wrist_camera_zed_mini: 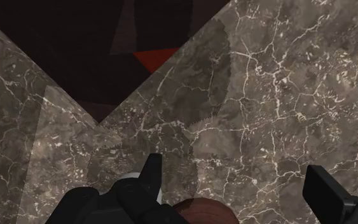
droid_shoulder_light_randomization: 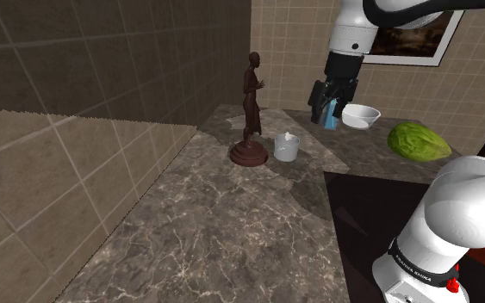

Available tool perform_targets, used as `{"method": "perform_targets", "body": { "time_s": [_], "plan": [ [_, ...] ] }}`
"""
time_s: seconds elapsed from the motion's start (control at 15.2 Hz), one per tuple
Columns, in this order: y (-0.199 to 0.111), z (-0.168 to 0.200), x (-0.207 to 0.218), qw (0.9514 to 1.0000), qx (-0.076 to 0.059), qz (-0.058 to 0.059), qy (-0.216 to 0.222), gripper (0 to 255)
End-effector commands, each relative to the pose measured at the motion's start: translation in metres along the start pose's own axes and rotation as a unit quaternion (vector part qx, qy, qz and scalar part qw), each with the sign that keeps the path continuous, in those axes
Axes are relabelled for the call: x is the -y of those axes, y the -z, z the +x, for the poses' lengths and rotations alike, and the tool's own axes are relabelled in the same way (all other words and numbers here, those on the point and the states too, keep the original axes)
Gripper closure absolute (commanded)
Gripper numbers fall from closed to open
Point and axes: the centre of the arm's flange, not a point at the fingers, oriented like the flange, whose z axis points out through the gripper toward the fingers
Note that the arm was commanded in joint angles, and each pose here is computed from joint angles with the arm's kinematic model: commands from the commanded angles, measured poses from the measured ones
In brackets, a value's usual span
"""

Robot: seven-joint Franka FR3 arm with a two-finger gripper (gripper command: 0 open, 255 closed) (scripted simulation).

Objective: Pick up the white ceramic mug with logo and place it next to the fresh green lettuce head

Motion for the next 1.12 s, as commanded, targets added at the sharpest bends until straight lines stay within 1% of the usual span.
{"method": "perform_targets", "body": {
  "time_s": [0.0,0.53,1.06],
  "plan": [
    [0.0,0.0,0.0,1.0,0.0,0.0,0.0,0],
    [-0.065,0.087,-0.016,0.9994,0.022,-0.021,-0.015,0],
    [-0.133,0.171,-0.037,0.9977,0.045,-0.042,-0.031,0]
  ]
}}
